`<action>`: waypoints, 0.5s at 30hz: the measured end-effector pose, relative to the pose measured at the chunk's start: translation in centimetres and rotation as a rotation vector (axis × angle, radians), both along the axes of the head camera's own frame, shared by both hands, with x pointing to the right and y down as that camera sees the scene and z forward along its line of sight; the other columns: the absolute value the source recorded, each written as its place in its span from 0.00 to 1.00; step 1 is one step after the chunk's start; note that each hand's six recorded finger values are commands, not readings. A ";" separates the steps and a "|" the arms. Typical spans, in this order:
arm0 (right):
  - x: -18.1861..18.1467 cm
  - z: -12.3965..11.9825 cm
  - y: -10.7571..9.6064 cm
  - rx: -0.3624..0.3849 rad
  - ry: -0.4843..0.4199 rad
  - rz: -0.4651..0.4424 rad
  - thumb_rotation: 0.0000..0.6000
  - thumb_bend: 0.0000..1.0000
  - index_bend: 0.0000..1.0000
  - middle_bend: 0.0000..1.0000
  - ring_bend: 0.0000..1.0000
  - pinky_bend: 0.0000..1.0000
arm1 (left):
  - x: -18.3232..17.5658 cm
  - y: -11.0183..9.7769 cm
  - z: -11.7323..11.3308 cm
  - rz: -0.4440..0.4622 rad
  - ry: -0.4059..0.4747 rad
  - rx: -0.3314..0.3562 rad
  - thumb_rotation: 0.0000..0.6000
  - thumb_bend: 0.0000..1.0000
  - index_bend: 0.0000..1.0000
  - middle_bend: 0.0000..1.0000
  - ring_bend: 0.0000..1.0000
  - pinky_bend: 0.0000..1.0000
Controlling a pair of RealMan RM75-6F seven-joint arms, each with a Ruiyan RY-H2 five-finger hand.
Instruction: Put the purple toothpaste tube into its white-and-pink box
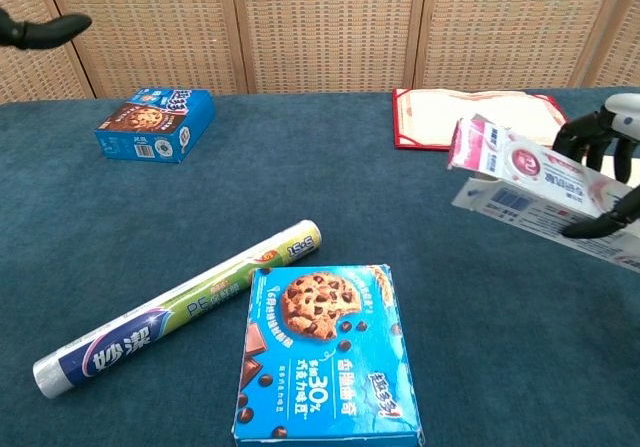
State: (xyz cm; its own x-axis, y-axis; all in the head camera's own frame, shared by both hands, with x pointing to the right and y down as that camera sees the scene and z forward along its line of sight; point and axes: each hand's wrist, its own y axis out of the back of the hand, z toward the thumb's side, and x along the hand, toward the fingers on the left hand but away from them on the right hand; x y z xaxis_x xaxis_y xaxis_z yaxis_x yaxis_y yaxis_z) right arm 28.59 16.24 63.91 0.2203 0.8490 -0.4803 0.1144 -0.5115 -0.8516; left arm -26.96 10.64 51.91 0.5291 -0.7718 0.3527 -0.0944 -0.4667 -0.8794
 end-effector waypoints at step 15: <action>3.9 4.0 4.3 -0.095 0.179 -0.018 1.00 0.08 0.59 0.34 0.27 0.19 | -5.6 7.2 4.8 -0.121 -0.036 -0.018 1.00 0.51 0.25 0.00 0.00 0.00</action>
State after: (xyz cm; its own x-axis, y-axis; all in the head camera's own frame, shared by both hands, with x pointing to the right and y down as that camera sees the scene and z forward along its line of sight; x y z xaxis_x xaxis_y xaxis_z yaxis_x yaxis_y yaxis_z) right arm 32.52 20.51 67.94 0.1387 0.7949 -0.5907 -0.0443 -0.5909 -0.8056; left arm -32.53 17.86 56.75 0.4194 -0.8225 0.3843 -0.1198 -0.4697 -0.8746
